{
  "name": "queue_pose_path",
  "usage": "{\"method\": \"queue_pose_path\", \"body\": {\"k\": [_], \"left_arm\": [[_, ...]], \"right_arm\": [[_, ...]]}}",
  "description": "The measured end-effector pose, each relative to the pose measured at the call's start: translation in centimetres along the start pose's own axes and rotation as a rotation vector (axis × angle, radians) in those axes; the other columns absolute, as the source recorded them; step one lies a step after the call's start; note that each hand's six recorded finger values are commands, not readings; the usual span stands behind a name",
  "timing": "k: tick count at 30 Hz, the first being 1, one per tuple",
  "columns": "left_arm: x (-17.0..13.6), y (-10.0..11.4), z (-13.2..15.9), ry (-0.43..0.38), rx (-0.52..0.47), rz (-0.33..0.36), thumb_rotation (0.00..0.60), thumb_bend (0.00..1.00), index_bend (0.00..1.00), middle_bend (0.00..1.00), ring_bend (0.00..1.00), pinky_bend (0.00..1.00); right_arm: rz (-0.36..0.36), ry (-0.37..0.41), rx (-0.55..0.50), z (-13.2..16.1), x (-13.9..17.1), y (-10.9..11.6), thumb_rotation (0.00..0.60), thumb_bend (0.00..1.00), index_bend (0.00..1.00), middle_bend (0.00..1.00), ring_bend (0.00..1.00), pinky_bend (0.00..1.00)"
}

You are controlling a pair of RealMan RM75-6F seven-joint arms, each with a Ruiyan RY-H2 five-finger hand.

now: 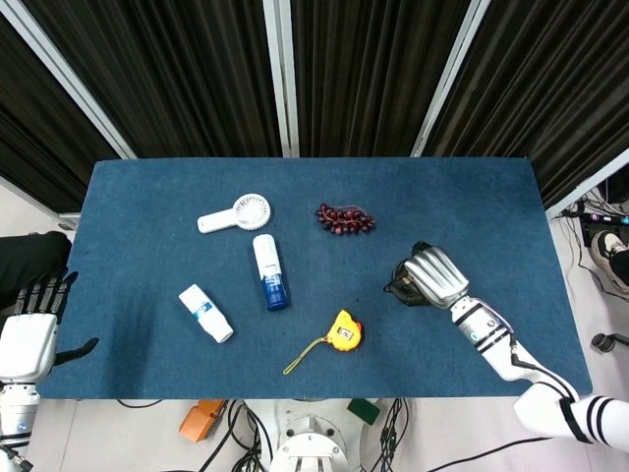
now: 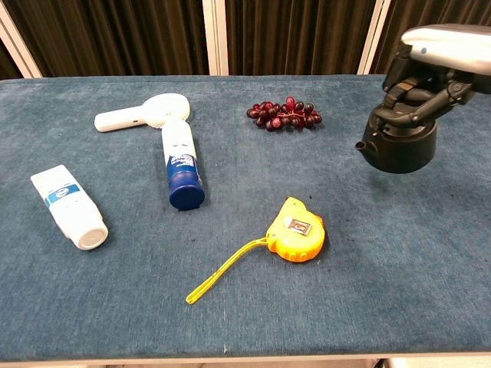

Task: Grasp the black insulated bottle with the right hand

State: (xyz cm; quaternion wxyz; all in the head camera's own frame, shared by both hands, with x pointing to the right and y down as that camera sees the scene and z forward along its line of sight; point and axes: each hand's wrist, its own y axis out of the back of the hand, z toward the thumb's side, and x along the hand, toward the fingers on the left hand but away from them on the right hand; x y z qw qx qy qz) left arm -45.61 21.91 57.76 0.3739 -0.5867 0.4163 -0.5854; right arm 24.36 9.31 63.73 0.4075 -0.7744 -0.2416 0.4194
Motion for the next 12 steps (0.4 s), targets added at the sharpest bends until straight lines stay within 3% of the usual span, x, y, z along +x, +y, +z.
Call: {"method": "queue_pose_path", "body": {"k": [12], "left_arm": [[-0.2, -0.4, 0.0, 0.003, -0.005, -0.008, 0.600, 0.06, 0.00, 0.02, 0.00, 0.00]], "right_arm": [[0.025, 0.027, 0.047, 1.6, -1.9, -0.7, 0.515, 0.57, 1.00, 1.00, 1.00, 0.41]]}}
